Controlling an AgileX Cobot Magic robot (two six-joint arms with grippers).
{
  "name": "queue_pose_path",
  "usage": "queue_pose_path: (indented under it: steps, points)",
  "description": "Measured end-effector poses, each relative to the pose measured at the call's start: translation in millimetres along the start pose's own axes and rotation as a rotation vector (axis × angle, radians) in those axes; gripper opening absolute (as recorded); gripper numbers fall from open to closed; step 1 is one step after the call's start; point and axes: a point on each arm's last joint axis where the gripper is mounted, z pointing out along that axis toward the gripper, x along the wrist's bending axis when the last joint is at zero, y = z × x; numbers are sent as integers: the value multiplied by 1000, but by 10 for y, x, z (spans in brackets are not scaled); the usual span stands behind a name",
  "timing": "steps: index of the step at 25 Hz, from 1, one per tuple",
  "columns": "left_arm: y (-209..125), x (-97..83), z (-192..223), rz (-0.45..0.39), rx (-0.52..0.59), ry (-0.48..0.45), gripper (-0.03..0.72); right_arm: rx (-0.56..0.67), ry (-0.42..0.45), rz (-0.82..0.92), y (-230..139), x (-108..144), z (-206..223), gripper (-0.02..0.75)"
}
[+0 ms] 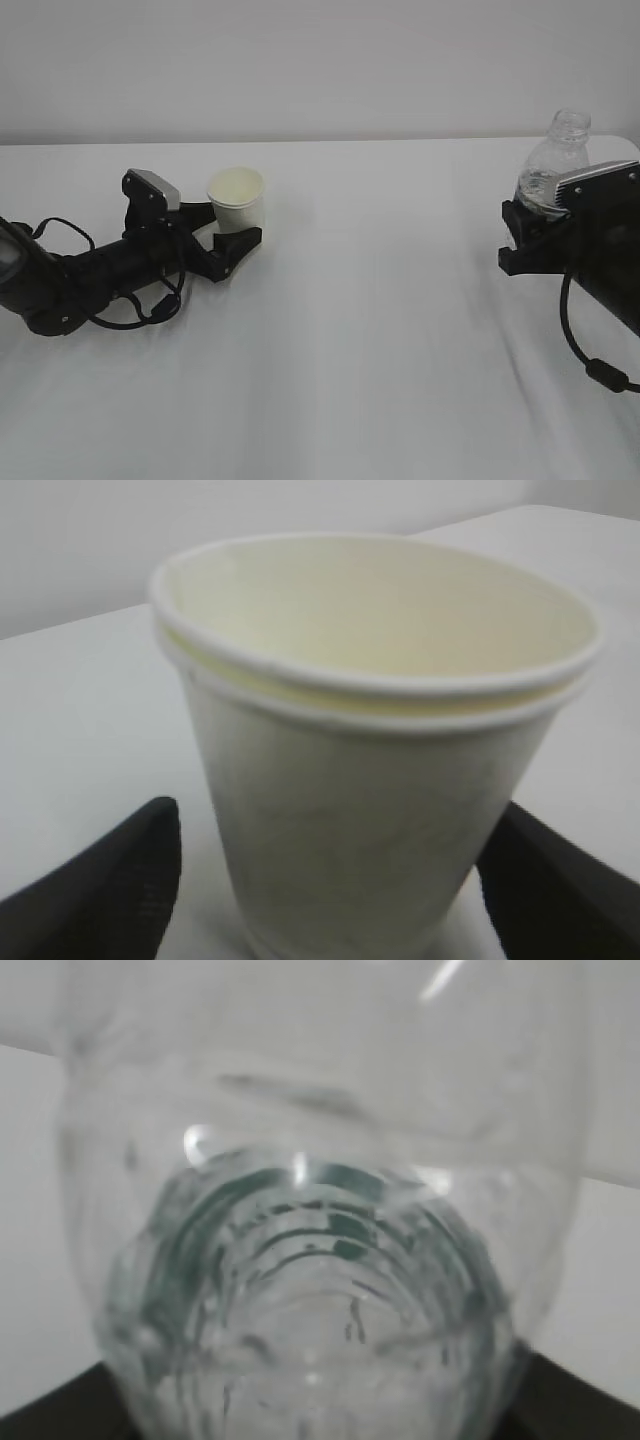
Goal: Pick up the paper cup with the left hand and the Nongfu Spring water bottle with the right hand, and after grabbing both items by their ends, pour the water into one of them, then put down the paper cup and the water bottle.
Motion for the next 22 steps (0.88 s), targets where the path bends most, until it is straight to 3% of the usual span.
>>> queue_pose_path:
  steps: [22]
  points:
    - [80, 31, 65, 7, -27, -18, 692, -1, 3, -2, 1, 3, 0, 428]
